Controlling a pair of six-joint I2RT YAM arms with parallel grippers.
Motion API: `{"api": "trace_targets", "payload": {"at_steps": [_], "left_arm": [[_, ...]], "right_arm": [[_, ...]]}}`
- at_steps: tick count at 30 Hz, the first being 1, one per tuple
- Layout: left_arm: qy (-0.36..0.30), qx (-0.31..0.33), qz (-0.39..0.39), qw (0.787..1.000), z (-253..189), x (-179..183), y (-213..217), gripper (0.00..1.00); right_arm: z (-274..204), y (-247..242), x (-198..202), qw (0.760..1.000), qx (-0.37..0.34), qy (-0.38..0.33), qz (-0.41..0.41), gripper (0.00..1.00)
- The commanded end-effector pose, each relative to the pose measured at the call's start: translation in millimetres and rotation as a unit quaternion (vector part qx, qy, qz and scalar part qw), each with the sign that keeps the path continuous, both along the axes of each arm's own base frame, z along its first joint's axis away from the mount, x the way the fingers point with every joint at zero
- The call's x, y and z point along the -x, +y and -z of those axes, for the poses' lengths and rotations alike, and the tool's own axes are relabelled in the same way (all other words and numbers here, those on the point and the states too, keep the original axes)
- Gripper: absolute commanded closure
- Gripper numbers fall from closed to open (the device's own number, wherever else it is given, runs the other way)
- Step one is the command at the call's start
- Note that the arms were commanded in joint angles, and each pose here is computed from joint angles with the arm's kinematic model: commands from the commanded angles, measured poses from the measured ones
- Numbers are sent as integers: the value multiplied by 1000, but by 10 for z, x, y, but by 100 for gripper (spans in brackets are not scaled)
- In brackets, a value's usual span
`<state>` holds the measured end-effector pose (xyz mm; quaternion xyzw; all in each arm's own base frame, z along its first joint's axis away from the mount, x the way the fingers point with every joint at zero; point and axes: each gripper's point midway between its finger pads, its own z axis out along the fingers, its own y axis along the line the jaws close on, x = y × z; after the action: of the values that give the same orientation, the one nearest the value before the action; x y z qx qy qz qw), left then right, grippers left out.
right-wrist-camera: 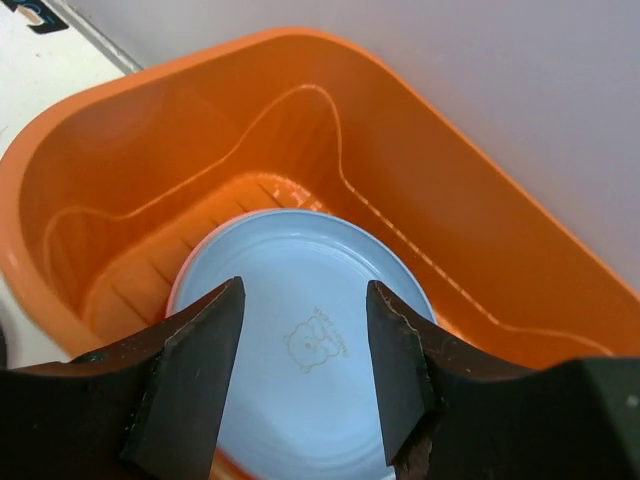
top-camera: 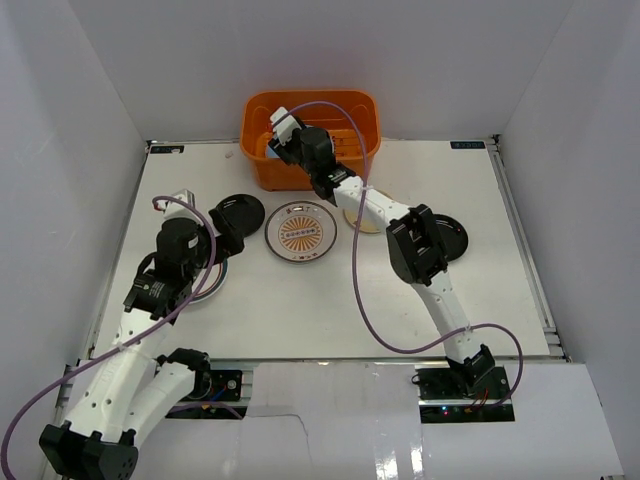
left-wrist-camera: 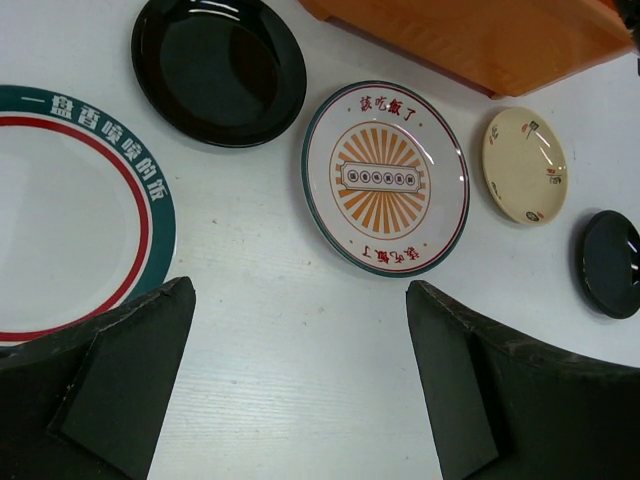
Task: Place the plates into the plastic bin on the countertop
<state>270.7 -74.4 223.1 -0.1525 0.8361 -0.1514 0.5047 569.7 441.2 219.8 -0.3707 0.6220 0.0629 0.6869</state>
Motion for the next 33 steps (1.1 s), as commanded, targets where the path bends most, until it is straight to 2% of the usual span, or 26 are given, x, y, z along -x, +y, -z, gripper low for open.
{"api": "trace_targets", "payload": {"at_steps": [1,3,4,6,7,8,9,10,11,12,13,14,16,19,24,25,26,33], "left_arm": [[16,15,-1,1000,92,47,-39,2],[20,32,11,999,109,26,-120,3],[32,35,16,999,180,4,-157,3],[40,56,42,997,217,-31,-298,6],[62,61,50,995,334,-62,-359,7],[76,81,81,991,376,-39,-502,10],[73,99,93,988,378,-90,-589,12],[83,109,100,986,447,-104,-644,15],[112,113,104,982,627,-123,-702,17],[111,128,115,979,636,-171,-784,21],[130,130,114,976,774,-204,-822,25],[136,135,115,975,830,-227,-851,27],[130,142,114,975,870,-330,-906,33],[137,139,97,976,1046,-480,-921,36],[157,140,73,975,1426,-680,-949,39],[164,137,66,975,1501,-692,-934,39],[147,144,66,976,1479,-782,-958,40],[147,145,34,978,1770,-902,-914,48]], "right_arm": [[-623,-150,134,998,-55,-20,14,41],[-682,-198,245,998,-67,-10,10,41],[-998,-278,359,995,-94,-18,6,41],[-954,-366,514,995,-101,3,4,41],[-1261,-474,667,991,-130,-1,1,42],[-1081,-541,760,991,-128,24,4,45],[-1365,-672,925,988,-153,19,2,49],[-1348,-722,1020,986,-162,32,-1,55],[-1347,-763,1130,980,-189,59,-5,68],[-1066,-812,1246,978,-186,97,-4,77],[-1206,-895,1428,968,-223,116,-10,84],[-1153,-908,1556,963,-232,135,-23,90],[-905,-1027,1840,954,-242,175,-33,90],[-578,-1120,2217,933,-263,237,-57,89],[-313,-1239,2759,901,-286,310,-100,77],[-114,-1288,2857,897,-278,329,-97,75],[-78,-1309,2938,894,-279,336,-104,73],[228,-1554,3268,890,-265,358,-98,71]]}}
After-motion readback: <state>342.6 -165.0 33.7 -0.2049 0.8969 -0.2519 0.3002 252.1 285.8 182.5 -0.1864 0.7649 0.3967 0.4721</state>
